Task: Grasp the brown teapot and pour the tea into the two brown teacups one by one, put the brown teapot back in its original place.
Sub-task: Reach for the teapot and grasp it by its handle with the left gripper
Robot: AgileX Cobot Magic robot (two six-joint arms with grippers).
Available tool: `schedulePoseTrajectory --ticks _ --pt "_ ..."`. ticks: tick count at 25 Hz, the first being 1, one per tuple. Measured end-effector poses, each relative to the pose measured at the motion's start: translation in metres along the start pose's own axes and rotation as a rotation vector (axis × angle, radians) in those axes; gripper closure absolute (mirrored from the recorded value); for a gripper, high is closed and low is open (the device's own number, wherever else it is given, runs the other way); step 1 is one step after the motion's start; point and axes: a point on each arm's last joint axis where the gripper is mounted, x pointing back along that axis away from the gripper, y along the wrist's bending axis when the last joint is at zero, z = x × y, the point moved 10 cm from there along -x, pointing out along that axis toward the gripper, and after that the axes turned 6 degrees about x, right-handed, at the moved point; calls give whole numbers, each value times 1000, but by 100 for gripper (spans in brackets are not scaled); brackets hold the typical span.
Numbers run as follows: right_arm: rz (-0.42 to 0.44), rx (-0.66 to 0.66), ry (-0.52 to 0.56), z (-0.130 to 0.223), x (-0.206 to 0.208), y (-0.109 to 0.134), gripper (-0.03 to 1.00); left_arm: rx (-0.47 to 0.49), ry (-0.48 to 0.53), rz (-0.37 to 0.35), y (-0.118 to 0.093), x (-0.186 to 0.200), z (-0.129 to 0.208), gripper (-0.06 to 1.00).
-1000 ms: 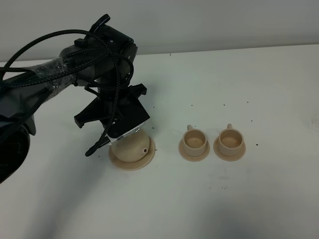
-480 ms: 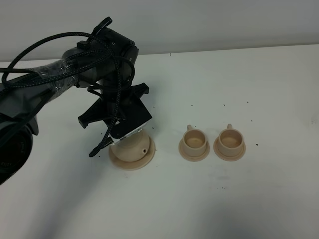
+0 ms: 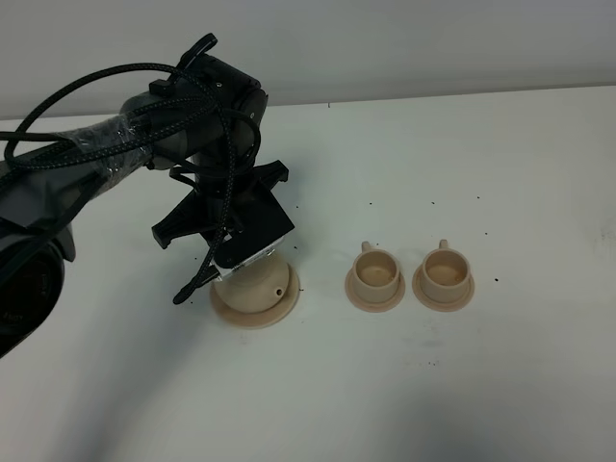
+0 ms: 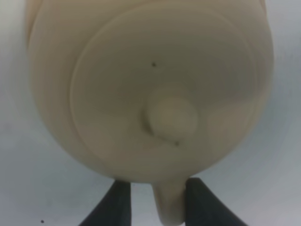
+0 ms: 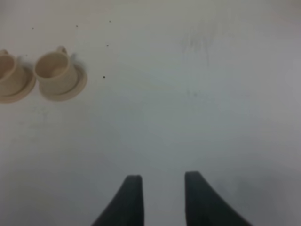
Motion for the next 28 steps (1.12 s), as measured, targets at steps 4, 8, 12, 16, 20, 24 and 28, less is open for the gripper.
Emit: schedulePoseTrajectory --ticks 4,8,12,16,20,24,28 --pt "0 0 0 0 0 0 73 0 0 0 0 0 0 65" --pt "0 0 0 0 0 0 73 0 0 1 0 0 0 65" --pt "0 0 0 0 0 0 73 0 -1 3 -1 0 0 65" --pt "0 0 0 0 0 0 73 0 -1 3 -1 0 0 65" --pt "0 0 0 0 0 0 73 0 -1 3 -1 0 0 65" --pt "0 0 0 0 0 0 73 -1 0 4 -1 0 0 65" --pt "0 0 0 0 0 0 73 -2 1 5 -1 0 0 65"
